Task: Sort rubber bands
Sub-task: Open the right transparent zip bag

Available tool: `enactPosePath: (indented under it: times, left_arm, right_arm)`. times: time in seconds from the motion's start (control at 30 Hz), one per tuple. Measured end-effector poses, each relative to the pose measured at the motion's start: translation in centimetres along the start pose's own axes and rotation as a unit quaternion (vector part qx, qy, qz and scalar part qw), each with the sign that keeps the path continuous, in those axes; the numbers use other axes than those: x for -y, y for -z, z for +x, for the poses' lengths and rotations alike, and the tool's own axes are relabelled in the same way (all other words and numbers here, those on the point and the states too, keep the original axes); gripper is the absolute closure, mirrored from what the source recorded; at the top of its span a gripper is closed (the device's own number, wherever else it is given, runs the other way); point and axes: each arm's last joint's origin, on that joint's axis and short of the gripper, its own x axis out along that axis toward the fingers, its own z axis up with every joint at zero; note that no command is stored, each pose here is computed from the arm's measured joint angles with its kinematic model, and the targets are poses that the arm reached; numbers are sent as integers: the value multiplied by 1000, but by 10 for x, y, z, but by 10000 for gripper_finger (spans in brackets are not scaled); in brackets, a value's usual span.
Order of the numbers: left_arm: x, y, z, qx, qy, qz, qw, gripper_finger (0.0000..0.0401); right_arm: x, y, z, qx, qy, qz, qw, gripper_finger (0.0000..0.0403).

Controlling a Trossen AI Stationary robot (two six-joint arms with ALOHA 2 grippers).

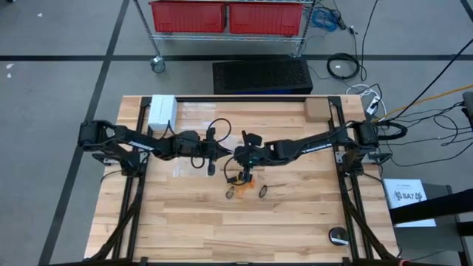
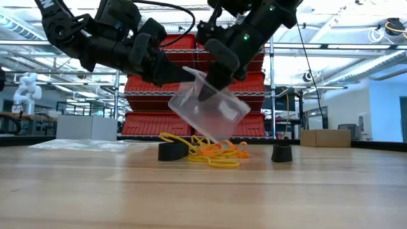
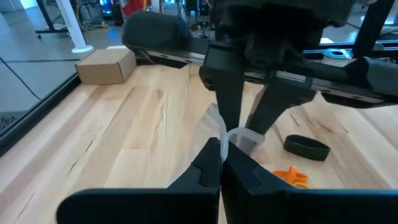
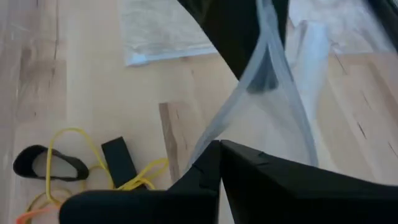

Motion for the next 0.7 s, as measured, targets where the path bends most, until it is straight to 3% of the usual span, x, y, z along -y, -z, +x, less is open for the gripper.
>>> enactPosePath:
  times: [0.13,0.23,0.43,0.7]
  left_arm:
    - [0,-1,0,3,0,0,1000,399]
    - [0,-1,0,5,-1,0,1000,399]
    - [0,-1,0,5,-2,0,1000,399]
    - [0,-5,1,18,1,1,1000,399]
  right_arm:
    - [2,-3,-4,11,11,3,1000,403]
    - [6,-3,-3,17,61,22,998,403]
    - [9,-1,3,12,63,43,997,398]
    - [9,3,12,-1,60,40,997,340]
